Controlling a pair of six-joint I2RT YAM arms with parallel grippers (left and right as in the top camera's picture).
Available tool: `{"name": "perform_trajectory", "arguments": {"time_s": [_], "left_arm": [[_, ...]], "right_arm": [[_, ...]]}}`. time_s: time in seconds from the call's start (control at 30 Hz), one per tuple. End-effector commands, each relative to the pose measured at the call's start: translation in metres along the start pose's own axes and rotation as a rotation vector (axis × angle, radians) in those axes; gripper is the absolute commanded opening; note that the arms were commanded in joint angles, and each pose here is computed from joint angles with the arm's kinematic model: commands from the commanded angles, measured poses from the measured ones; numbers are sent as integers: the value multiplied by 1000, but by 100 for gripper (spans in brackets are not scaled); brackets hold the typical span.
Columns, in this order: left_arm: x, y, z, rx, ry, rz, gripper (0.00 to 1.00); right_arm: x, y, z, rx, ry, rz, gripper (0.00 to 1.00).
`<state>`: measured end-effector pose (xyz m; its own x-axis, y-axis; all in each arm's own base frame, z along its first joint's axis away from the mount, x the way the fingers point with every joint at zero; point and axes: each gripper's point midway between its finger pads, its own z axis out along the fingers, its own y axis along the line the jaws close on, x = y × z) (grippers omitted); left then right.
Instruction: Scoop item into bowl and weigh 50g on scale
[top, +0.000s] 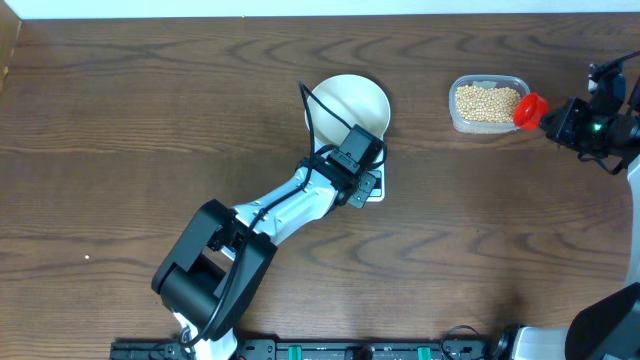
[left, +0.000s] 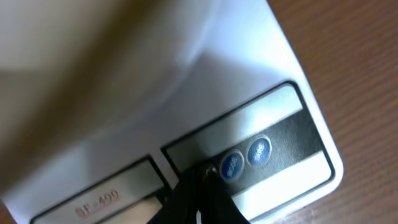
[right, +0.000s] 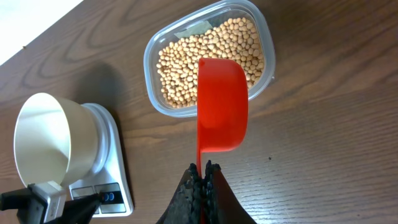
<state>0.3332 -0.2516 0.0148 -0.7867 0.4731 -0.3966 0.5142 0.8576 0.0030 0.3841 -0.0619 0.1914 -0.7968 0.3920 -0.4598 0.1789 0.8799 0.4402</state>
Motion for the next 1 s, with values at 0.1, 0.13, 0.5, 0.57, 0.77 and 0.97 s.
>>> {"name": "perform_trajectory", "arguments": {"time_s": [0.1,0.13,0.5,0.57,0.77,0.97], "left_arm": [[43,8,8,-30,166,18,7],[43,8,8,-29,164,19,8],[-11,5,-43,-13,-17,30,7],[-22,5,-62,-7,-72,27,7],[-47,9,-113,1,-221,10,7],[-62,36,-132,-46,-303,-53,8]], "right_arm": [[-5,4,-6,1,-22,-12,1],[-5,4,-6,1,-23,-12,1],[-6,3,-6,8,-26,-14,1],[-7,3,-6,8,-30,-16,1],[-10,3,-6,7,-42,-21,1],[-13,2,-6,14,-56,-28,1]]}}
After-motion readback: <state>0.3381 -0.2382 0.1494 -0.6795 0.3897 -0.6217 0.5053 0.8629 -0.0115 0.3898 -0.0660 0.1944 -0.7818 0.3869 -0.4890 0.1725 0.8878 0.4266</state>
